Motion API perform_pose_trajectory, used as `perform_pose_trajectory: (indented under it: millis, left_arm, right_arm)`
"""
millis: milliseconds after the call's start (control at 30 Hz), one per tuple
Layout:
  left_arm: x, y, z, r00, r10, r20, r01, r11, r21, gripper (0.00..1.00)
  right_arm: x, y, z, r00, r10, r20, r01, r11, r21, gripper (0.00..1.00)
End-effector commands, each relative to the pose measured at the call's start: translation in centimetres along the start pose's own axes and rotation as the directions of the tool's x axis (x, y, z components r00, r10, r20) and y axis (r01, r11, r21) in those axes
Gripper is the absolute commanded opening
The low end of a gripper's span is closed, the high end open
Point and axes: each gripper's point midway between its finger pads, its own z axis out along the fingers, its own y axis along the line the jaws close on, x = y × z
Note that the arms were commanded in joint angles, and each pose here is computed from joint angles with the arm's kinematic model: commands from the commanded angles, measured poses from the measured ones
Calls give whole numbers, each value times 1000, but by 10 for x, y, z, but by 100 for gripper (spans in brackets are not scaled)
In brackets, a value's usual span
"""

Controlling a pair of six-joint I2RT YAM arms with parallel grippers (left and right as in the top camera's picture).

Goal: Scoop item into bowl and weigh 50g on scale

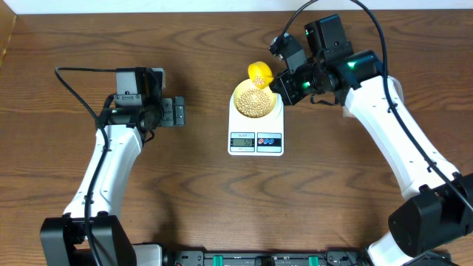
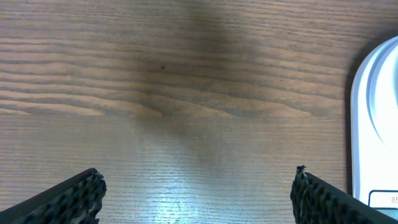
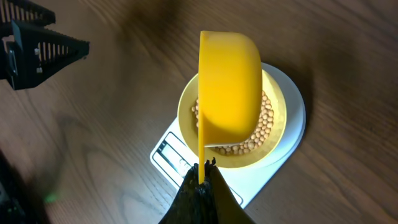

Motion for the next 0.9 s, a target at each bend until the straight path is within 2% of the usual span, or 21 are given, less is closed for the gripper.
perform_pose_trajectory:
  millis: [0, 300, 400, 533, 633, 733, 867]
  left_arm:
    - [0, 0, -2, 1000, -12, 6, 12, 1000, 9, 98]
    - [0, 0, -2, 1000, -12, 6, 12, 1000, 9, 98]
    - [0, 0, -2, 1000, -12, 6, 12, 1000, 9, 98]
    - [0, 0, -2, 1000, -12, 6, 12, 1000, 9, 98]
    - [0, 0, -2, 1000, -12, 6, 12, 1000, 9, 98]
    - [0, 0, -2, 1000, -12, 6, 12, 1000, 9, 98]
    - [0, 0, -2, 1000, -12, 6, 12, 1000, 9, 98]
  right_arm:
    - [-9, -2, -8, 999, 5, 32, -6, 1000, 16, 1]
    - [-9, -11, -9, 999, 9, 32, -11, 998, 61, 1]
    - [-11, 9, -9, 998, -37, 44, 39, 998, -52, 1]
    - [-8, -10, -9, 999, 19, 26, -21, 998, 55, 1]
    - [-8, -2, -8, 999, -25, 29, 25, 1000, 11, 1]
    - [-8, -10, -9, 999, -23, 23, 22, 998, 58, 1]
    - [-8, -7, -9, 999, -33, 26, 32, 999, 38, 1]
